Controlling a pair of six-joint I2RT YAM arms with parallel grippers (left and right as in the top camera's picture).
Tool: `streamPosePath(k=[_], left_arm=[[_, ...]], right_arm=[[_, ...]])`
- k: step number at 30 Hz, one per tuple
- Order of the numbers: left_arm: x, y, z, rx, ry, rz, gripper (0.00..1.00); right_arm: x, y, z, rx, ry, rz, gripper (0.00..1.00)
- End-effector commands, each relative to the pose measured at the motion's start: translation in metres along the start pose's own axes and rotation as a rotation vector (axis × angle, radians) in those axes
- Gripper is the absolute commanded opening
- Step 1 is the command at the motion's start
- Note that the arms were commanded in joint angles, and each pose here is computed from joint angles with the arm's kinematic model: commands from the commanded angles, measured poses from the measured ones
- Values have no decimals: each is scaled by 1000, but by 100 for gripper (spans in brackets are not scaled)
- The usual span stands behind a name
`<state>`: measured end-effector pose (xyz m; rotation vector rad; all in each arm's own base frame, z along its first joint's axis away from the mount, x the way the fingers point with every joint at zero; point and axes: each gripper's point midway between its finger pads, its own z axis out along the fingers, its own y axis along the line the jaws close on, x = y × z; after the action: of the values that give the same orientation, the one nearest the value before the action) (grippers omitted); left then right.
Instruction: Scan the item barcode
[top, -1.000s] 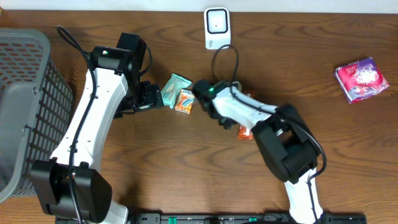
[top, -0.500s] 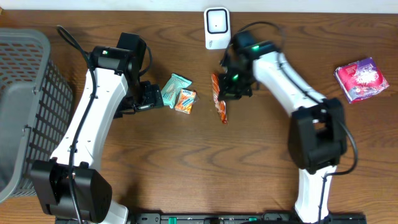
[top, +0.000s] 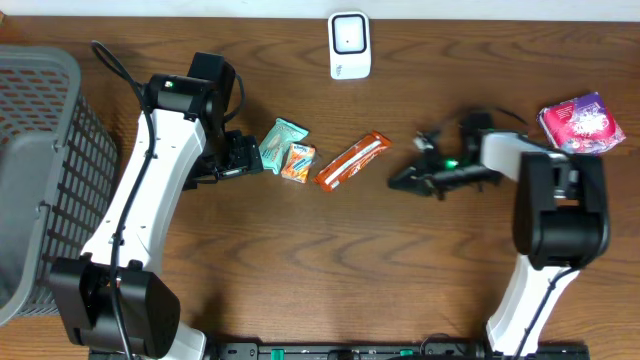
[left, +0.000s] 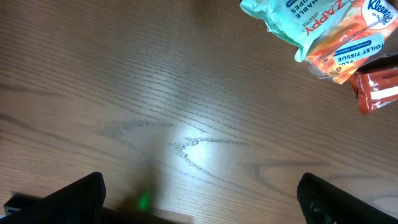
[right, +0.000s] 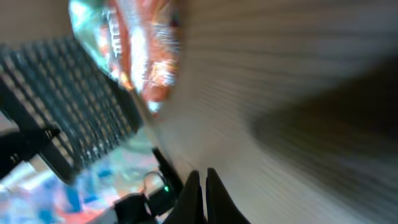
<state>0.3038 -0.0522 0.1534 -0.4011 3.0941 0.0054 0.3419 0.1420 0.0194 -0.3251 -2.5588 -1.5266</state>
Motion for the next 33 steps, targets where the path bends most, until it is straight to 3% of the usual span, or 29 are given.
streamPosePath(k=[1, 5, 8, 9, 12, 16, 24, 29, 33], left_arm=[[-1, 3, 2, -19, 3, -4, 98], [-1, 3, 2, -19, 3, -4, 98], [-1, 3, 2, -19, 3, -4, 98], [-1, 3, 2, -19, 3, -4, 98], [-1, 3, 2, -19, 3, -4, 98], [-1, 3, 2, -19, 3, -4, 98], [-1, 3, 2, -19, 3, -4, 98], [-1, 3, 2, -19, 3, -4, 98], [-1, 3, 2, -19, 3, -4, 98]], right_arm=[[-10, -9, -30, 4, -66, 80, 1], [-12, 14, -48, 10, -95, 22, 4], [-14, 32, -52, 135, -125, -51, 15], [-15, 34, -53, 203, -143, -65, 25], [-21, 36, -50, 463, -238, -74, 65], [-26, 41, -26, 635, -358, -23, 90], [-26, 42, 40, 609, -424, 167, 86], [-32, 56, 75, 491, -384, 156, 85], [-28, 46, 87, 501, -377, 228, 84]])
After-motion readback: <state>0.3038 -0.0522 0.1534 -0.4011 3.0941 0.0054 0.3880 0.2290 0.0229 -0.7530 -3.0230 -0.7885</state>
